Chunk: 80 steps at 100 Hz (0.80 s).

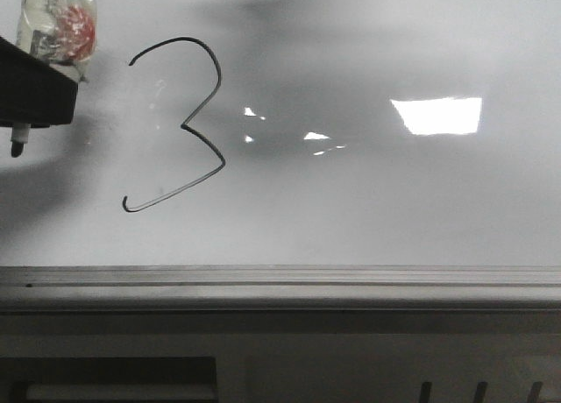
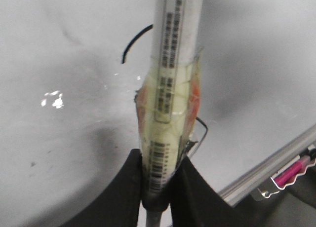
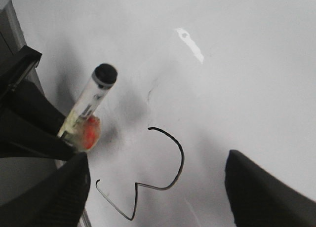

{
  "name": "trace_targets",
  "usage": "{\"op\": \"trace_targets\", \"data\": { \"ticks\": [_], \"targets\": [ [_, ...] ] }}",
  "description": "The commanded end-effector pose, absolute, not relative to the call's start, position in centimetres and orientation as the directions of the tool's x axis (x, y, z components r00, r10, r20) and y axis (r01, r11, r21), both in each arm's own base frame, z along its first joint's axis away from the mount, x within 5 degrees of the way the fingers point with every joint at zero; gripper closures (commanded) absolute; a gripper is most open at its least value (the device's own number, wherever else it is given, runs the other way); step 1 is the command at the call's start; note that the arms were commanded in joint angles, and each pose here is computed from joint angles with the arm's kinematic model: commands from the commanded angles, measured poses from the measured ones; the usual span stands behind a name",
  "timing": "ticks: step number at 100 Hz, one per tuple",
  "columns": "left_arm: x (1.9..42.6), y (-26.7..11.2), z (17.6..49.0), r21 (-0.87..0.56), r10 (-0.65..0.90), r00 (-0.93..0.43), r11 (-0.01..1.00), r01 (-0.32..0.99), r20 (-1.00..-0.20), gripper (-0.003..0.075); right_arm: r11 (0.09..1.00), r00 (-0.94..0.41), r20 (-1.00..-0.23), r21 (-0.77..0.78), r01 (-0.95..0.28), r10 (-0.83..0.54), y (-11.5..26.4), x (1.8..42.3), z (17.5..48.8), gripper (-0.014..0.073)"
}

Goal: Write number 3 on whiteboard

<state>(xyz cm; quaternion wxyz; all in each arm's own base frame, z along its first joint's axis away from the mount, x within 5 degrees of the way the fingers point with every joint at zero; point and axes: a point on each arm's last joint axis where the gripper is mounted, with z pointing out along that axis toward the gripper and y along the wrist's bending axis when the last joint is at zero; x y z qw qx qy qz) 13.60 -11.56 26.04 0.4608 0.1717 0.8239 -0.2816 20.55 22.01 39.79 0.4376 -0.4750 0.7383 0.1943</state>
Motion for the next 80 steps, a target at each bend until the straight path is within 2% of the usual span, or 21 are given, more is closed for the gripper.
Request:
{"op": "trace_targets", "data": {
  "ticks": [1, 25, 56, 63, 80],
  "targets": [
    [14.6, -11.4, 26.9, -0.424, -0.118, -0.566, 0.787, 0.448, -0.816, 0.0741, 0.502, -0.124, -0.881, -0.139, -0.854, -0.456, 21.0, 19.8, 42.5, 0.0108],
    [15.8, -11.4, 25.1, -0.523, -0.161, -0.702, 0.783, 0.337, -0.694, 0.0741, 0.487, -0.143, -0.865, -0.128, -0.864, -0.481, 21.0, 19.6, 42.2, 0.0108],
    [16.4, -11.1, 24.6, -0.516, -0.17, -0.708, 0.799, 0.308, -0.686, 0.0727, 0.482, -0.15, -0.859, -0.122, -0.868, -0.489, 20.9, 19.5, 42.1, 0.0108],
    [16.4, -11.1, 24.6, -0.516, -0.17, -0.708, 0.799, 0.308, -0.686, 0.0658, 0.482, -0.15, -0.859, -0.122, -0.868, -0.489, 20.9, 19.5, 42.1, 0.0108],
    [16.3, -11.1, 24.8, -0.517, -0.173, -0.704, 0.798, 0.311, -0.689, 0.0363, 0.482, -0.15, -0.859, -0.122, -0.868, -0.489, 20.9, 19.5, 42.1, 0.0108]
  ]
}}
